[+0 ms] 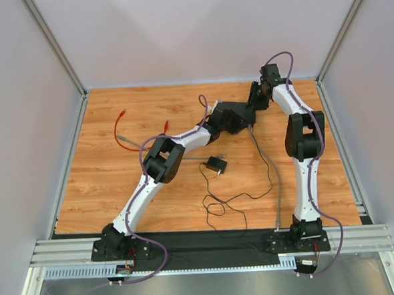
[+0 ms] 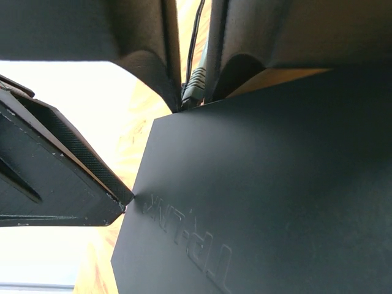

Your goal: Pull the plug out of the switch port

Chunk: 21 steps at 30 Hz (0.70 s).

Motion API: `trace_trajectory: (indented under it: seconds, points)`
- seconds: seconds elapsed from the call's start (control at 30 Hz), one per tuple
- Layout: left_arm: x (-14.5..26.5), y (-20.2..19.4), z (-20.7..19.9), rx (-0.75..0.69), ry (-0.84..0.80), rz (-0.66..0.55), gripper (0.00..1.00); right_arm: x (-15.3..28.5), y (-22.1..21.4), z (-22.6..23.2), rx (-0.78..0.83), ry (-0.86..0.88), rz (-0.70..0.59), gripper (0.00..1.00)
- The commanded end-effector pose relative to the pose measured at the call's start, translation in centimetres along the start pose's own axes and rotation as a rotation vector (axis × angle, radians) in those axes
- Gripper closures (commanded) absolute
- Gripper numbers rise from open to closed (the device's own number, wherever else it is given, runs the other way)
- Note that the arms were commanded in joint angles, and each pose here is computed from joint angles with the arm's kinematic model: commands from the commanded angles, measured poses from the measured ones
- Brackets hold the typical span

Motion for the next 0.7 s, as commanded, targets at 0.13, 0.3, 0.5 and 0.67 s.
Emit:
trace_trajectory:
  seconds: [0.13,0.3,0.5,0.67]
  points:
    - [-0.9,-0.9,2.1,0.045,0.002,0.025,0.82,-2.1,-3.5,-4.5,0.002,-0.153,0.112,0.57]
    - [-0.3,-0.5,2.2,0.022,0.015,0.002,0.87,-2.2,-3.7,-4.5,0.004,-0.155,0.117,0.57]
    - [-0.3,-1.2,3.2,0.013,0.023,0.025,0.90,-2.2,-3.6,-4.8,0.000,-0.173,0.113,0.57]
    - [0.3,-1.8,3.6,-0.016,0.034,0.061,0.93,-1.9,-3.4,-5.3,0.008,-0.217,0.107,0.57]
Point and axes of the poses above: each gripper's point midway between its finger pads, its own x axis back along the fingers, its own z axis along the line the jaws close on, y = z × x, the point moved 1 cm from there along x, back along the fingers, and after that the axes turned 13 degrees about -x, right-handed, at the moved point
